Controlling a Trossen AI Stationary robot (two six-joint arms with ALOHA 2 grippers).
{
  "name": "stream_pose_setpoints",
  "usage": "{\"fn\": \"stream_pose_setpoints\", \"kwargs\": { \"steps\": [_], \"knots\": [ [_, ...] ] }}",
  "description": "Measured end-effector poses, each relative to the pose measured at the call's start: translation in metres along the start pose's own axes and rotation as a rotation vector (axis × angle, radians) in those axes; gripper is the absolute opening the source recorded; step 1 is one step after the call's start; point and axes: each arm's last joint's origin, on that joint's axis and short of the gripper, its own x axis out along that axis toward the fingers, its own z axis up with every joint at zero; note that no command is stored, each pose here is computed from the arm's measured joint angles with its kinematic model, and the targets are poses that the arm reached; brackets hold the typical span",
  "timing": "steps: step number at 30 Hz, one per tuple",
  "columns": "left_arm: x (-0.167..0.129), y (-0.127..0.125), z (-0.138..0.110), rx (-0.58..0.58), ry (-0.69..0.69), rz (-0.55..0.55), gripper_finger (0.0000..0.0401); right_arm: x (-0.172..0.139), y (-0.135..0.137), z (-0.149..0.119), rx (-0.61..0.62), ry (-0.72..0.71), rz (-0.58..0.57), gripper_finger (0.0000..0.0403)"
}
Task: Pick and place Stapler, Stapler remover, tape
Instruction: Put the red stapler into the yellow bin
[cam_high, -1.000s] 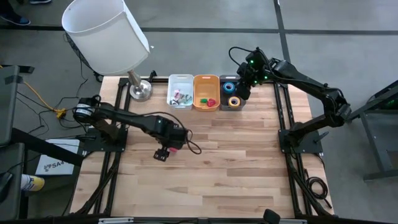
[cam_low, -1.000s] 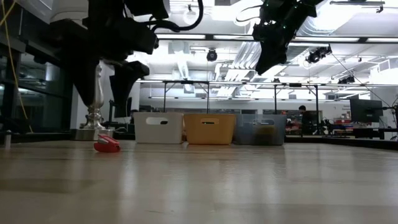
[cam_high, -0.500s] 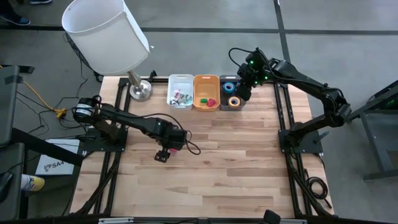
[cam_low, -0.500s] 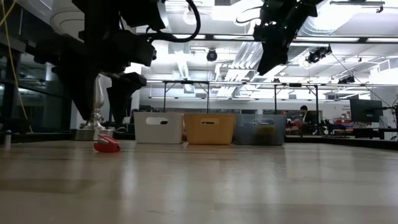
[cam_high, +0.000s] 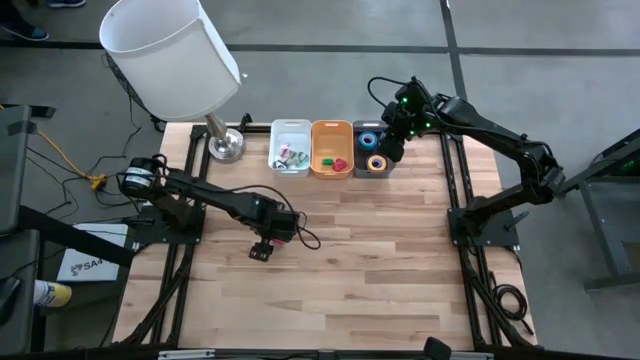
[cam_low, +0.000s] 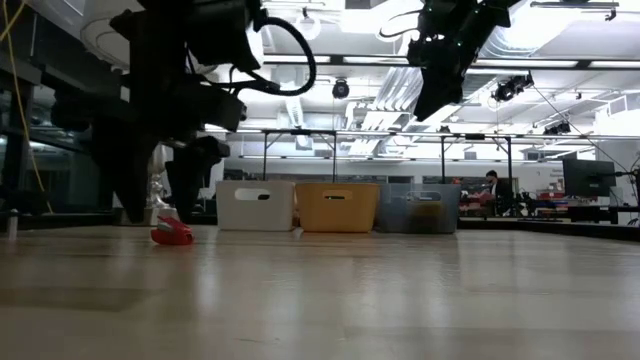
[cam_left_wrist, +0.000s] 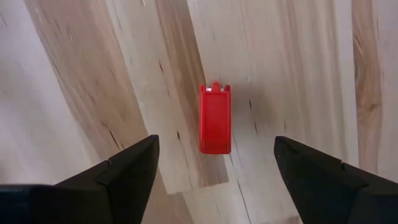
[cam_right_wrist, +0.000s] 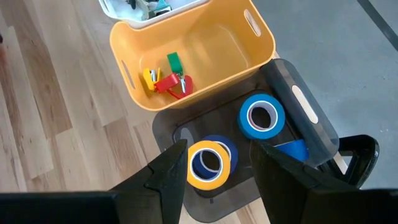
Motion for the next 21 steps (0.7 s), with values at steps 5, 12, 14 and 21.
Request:
{"fn": "stream_pose_setpoints", "kwargs": {
  "steps": [5,12,14,21],
  "knots": [
    [0.001,0.001,0.003,0.000,-0.030,0.018,0.0273,0.000,0.000,0.000,0.000,0.000,0.000,0.0165],
    [0.015,0.001,0.006,0.007,-0.006,0.019,0.0234,0.000,0.000,0.000,0.001,0.000,0.000,0.0165],
    [0.017,0.001,0.006,0.007,-0.001,0.019,0.0230,0.000,0.000,0.000,0.001,0.000,-0.001,0.0165],
    [0.018,0.001,0.004,0.007,0.028,0.023,0.0229,0.000,0.000,0.000,0.002,0.004,0.000,0.0165]
  ]
}}
